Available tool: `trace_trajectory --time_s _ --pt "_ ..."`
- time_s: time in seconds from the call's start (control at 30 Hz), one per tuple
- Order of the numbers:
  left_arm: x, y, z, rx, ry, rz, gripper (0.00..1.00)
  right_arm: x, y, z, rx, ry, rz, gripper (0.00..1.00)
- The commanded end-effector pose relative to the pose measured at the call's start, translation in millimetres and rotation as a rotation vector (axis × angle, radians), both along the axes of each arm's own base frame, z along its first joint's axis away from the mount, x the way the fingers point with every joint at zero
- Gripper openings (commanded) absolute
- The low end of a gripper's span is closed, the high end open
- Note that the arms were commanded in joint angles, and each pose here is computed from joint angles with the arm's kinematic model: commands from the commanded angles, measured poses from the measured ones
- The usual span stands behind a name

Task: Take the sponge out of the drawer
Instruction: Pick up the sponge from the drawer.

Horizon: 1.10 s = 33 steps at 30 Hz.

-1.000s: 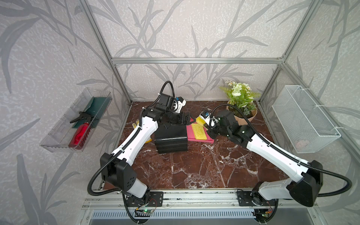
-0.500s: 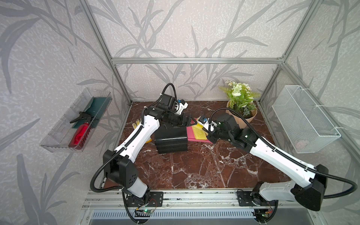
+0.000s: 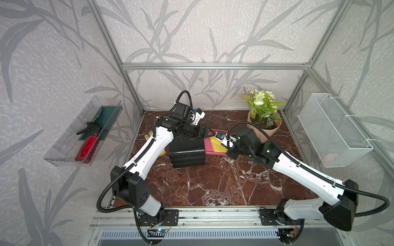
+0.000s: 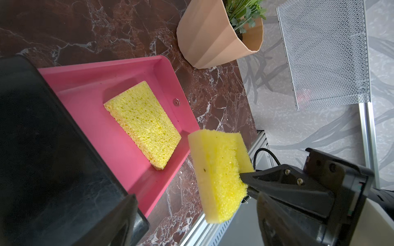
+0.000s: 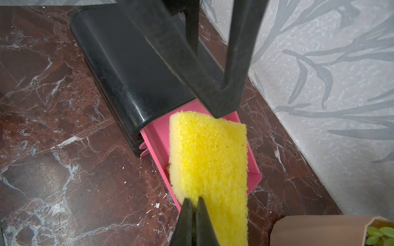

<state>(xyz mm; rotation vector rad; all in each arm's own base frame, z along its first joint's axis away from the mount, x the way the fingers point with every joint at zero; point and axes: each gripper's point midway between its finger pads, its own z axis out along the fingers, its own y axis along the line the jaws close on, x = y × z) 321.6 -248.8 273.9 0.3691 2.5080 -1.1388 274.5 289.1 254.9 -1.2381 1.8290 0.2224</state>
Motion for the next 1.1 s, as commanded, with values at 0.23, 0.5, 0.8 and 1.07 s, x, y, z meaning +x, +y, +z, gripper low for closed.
trace_trajectory --time_s 0.23,0.5,0.8,1.07 --pt "-15 -9 0 -0.054 0.079 -0.044 0.79 -4 17 13 -0.018 -0.096 0.09 0.06" --pt "-19 -8 -9 -0.033 0.094 -0.058 0.54 -6 31 21 -0.023 -0.123 0.143 0.07" --pt "-20 -12 -19 -0.038 0.124 -0.08 0.27 -6 39 21 -0.034 -0.128 0.165 0.07" --pt "-22 -13 -21 -0.035 0.125 -0.09 0.0 0 45 24 -0.021 -0.151 0.163 0.07"
